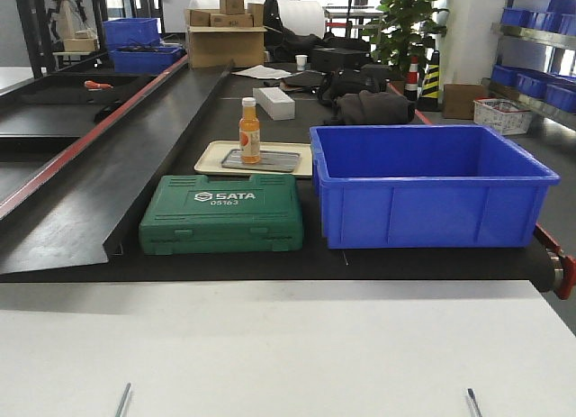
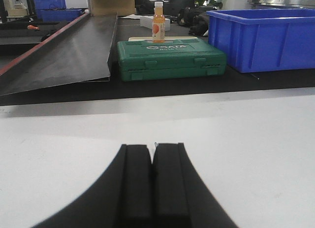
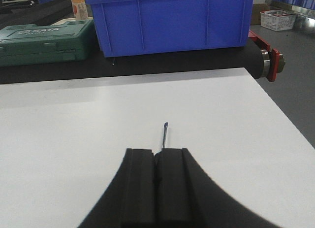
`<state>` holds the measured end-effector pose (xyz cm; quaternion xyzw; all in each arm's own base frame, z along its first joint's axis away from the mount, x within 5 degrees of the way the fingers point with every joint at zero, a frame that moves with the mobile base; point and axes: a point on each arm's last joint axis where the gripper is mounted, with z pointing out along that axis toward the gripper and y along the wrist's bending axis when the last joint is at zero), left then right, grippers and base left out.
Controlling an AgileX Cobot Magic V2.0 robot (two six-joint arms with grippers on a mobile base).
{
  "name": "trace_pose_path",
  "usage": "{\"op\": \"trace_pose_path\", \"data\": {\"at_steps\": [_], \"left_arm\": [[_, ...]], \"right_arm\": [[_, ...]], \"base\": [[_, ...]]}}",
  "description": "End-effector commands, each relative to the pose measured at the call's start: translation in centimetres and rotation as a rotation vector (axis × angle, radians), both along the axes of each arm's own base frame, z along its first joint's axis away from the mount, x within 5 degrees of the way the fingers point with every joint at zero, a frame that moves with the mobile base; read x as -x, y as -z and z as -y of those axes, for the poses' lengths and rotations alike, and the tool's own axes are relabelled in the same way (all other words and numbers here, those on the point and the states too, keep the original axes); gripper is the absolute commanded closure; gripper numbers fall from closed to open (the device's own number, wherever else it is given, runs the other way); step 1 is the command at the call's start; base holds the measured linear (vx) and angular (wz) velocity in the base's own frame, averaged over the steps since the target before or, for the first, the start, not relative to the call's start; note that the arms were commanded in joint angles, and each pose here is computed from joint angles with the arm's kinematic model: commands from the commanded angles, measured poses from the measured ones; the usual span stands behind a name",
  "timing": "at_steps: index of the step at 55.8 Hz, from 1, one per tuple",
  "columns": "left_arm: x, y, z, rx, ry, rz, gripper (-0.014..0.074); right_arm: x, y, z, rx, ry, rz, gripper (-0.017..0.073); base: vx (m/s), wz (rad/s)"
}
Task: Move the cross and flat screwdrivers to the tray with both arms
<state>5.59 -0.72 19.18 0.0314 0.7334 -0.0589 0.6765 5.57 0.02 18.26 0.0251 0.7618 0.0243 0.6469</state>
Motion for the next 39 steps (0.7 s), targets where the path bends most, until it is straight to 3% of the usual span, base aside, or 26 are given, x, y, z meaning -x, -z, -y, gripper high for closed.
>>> {"op": "trace_pose_path", "data": {"at_steps": [1,10,22,28,31,35,39], "left_arm": [[0.2,-1.8,0.0,0.025,0.000,0.131,0.0596],[0.3,-3.0,0.0,0.049,0.004,0.263,0.0596],[1.6,-7.9,-0.2,0.209,0.028,0.446,0.0596],[2.3,-12.5,-0.3,0.188,0.028,0.519,0.0596],[2.0,-14.7,-0.2,0.159,0.022,0.529,0.0596],[0.7,-17.7,-0.1,0.125,0.014,0.495,0.0596],[-1.8,-20.0,0.3,0.106,0.008,0.378,0.0596]], "right_arm": [[-0.1,-0.9,0.0,0.016,-0.004,0.124,0.0567],[0.0,-2.4,0.0,0.010,-0.005,0.290,0.0567],[1.3,-8.5,0.0,-0.020,-0.007,0.529,0.0567],[2.0,-13.2,0.0,0.009,-0.003,0.522,0.0567],[1.5,-15.7,0.0,0.052,0.001,0.498,0.0567],[0.0,-18.6,0.0,0.078,0.003,0.460,0.0567],[-2.1,-20.9,0.0,0.077,0.002,0.414,0.0567]], "base": [[0.00,0.00],[0.00,0.00],[0.00,0.00],[0.00,0.00],[0.00,0.00],[0.00,0.00],[0.00,0.00]]}}
